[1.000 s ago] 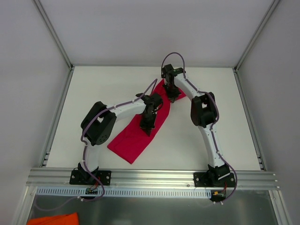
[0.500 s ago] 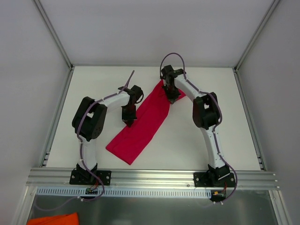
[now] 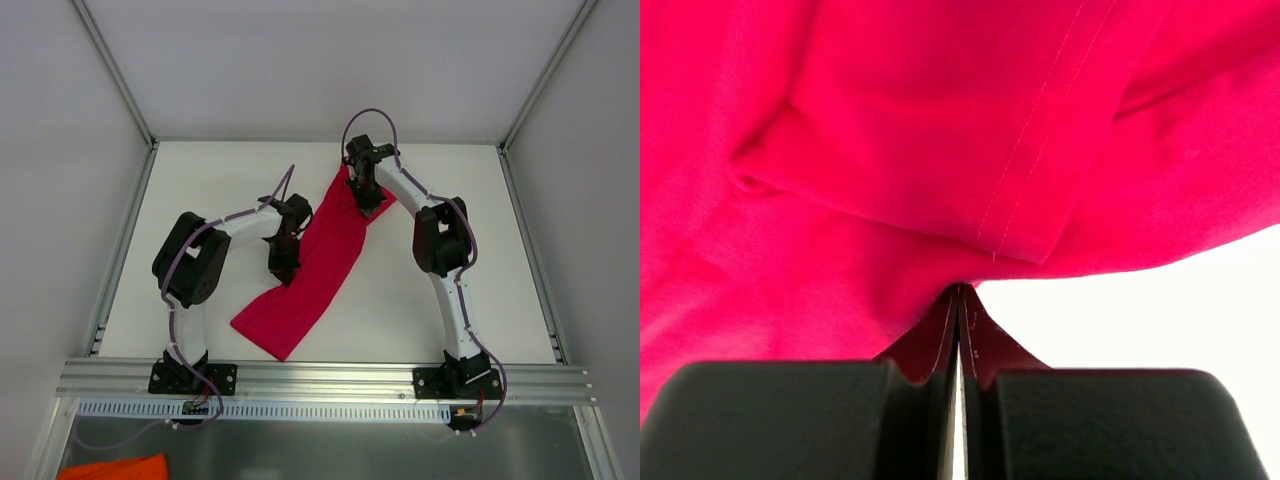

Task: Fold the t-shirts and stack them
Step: Rotate the tshirt 90 degrees

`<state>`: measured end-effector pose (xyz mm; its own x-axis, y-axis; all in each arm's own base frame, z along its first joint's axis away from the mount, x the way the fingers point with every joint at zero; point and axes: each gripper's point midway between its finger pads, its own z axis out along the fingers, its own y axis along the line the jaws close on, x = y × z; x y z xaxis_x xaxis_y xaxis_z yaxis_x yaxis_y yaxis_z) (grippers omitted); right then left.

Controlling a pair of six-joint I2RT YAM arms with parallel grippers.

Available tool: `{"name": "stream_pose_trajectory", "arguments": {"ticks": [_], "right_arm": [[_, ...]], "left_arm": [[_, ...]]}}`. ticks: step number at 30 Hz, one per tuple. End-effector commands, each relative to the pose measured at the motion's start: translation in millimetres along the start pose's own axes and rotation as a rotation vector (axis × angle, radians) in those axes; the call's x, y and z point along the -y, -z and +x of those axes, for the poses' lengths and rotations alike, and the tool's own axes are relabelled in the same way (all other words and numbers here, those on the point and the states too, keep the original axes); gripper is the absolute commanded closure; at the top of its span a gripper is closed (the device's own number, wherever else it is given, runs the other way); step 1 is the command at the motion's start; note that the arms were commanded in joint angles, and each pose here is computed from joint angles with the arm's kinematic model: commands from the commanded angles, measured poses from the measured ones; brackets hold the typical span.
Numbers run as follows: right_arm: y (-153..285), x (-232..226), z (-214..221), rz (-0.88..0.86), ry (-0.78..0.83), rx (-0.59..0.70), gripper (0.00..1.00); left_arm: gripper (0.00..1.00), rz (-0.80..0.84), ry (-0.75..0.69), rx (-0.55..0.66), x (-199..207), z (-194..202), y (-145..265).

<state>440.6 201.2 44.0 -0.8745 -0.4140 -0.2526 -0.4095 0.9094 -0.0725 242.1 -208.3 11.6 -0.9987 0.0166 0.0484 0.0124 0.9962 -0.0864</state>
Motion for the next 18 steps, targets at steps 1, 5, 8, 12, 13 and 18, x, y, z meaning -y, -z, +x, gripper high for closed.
{"name": "stream_pose_trajectory", "arguments": {"ticks": [1, 5, 8, 12, 13, 18], "right_arm": [[11, -8, -17, -0.062, -0.001, 0.049, 0.99], [0, -20, -20, -0.124, -0.013, 0.042, 0.99], [-3, -23, -26, -0.138, -0.016, 0.051, 0.99], [-5, -26, -32, -0.156, -0.012, 0.063, 0.99], [-7, -28, -32, -0.164, -0.012, 0.061, 0.99], [-9, -34, -36, -0.191, -0.017, 0.079, 0.99]], "left_arm": [[1.0, 0.031, -0.018, -0.138, 19, 34, -23], [1.0, 0.045, -0.066, -0.145, 38, 31, -19], [1.0, 0.062, -0.077, -0.137, 50, 26, -14], [1.0, 0.07, -0.092, -0.146, 61, 24, -14], [1.0, 0.078, -0.097, -0.145, 66, 22, -14], [1.0, 0.117, -0.115, -0.144, 88, 19, -9]]}}
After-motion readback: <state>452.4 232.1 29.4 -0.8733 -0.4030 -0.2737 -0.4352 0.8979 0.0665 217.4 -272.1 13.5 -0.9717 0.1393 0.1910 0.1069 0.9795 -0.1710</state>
